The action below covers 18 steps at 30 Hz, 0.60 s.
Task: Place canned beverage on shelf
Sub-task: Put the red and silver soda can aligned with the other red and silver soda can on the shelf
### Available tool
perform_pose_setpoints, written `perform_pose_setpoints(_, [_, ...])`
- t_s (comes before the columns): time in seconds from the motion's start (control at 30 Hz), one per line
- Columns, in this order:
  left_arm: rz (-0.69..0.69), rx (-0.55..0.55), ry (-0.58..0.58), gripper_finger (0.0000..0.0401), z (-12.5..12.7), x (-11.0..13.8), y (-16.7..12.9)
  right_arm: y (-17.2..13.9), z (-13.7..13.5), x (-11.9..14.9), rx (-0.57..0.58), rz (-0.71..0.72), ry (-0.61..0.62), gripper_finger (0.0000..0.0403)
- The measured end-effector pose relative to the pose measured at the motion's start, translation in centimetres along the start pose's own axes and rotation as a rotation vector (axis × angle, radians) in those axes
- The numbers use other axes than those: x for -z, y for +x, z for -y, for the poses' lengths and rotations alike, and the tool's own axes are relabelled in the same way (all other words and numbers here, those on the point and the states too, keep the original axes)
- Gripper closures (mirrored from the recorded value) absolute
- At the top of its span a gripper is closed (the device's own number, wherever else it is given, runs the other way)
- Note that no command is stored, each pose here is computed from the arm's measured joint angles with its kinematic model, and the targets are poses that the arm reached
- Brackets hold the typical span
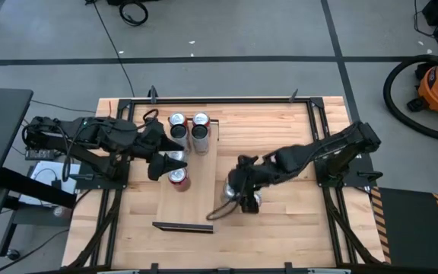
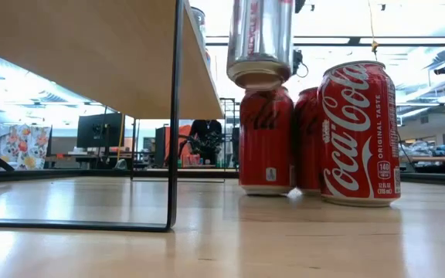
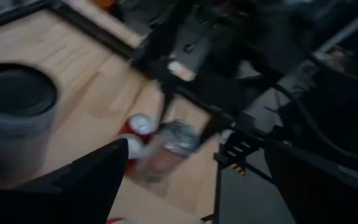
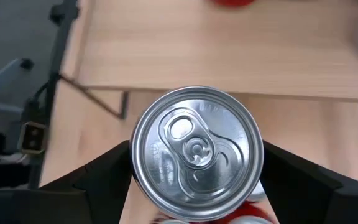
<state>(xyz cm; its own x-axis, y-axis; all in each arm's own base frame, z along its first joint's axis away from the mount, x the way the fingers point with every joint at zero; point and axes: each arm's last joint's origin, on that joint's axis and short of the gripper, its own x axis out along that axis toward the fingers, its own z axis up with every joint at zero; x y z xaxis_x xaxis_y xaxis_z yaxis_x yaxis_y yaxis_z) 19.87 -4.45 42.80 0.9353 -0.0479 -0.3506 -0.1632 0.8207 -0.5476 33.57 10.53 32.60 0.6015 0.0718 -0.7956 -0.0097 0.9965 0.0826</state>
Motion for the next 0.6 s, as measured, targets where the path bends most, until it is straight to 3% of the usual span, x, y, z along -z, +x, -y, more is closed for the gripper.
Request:
perform_pose_setpoints(0.3, [0.141, 0.132, 0.145, 0.0012, 1.7, -0.9, -0.6, -2.9, 4.2, -2.3, 0.063, 0.128, 0.078, 0.0084])
perform_pose_setpoints(0.6, [0.172, 0.082, 0.13, 0.0012, 1.7, -0.9, -0.6, -3.5, 6.2, -4.7, 0.014, 0.302, 0.047, 0.0084])
